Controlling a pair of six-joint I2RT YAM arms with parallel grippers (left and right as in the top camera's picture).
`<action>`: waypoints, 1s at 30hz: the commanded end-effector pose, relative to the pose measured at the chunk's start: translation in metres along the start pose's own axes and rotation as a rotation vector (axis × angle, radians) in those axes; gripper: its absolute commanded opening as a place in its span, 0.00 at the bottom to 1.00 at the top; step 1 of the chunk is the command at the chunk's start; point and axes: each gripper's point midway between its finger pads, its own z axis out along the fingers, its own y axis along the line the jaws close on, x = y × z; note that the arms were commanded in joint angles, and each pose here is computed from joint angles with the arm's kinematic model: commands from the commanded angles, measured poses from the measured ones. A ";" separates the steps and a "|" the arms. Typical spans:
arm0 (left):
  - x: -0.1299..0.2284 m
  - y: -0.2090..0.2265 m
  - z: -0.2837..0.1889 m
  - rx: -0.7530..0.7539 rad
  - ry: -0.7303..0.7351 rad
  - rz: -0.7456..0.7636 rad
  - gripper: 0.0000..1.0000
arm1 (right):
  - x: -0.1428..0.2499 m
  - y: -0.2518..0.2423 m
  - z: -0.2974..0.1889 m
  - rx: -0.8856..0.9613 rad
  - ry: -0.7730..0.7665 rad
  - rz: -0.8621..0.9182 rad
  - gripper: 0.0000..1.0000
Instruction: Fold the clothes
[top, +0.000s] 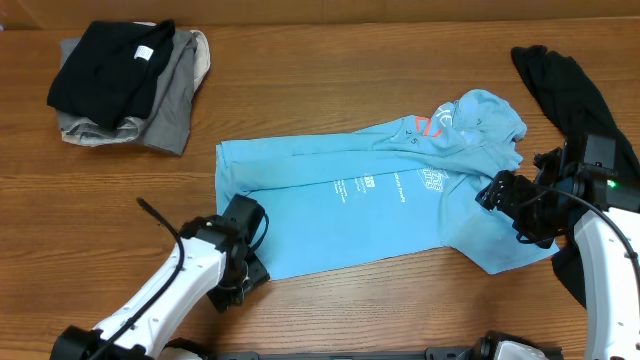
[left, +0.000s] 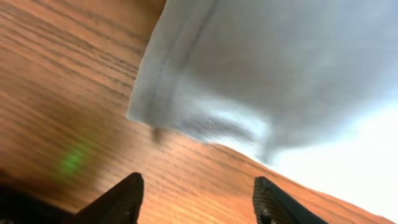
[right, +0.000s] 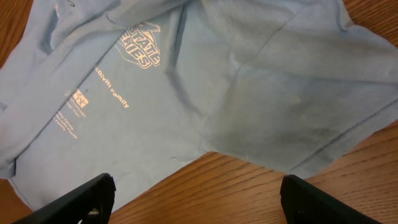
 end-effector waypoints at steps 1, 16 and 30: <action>-0.024 -0.004 -0.023 -0.001 -0.126 0.024 0.68 | 0.000 -0.002 0.001 0.009 -0.001 -0.005 0.88; -0.033 0.012 -0.004 -0.096 -0.173 -0.018 0.73 | -0.001 -0.002 0.001 0.008 -0.004 -0.006 0.88; -0.023 0.002 0.027 -0.111 -0.058 -0.017 0.62 | -0.001 -0.002 0.001 0.008 -0.004 -0.006 0.88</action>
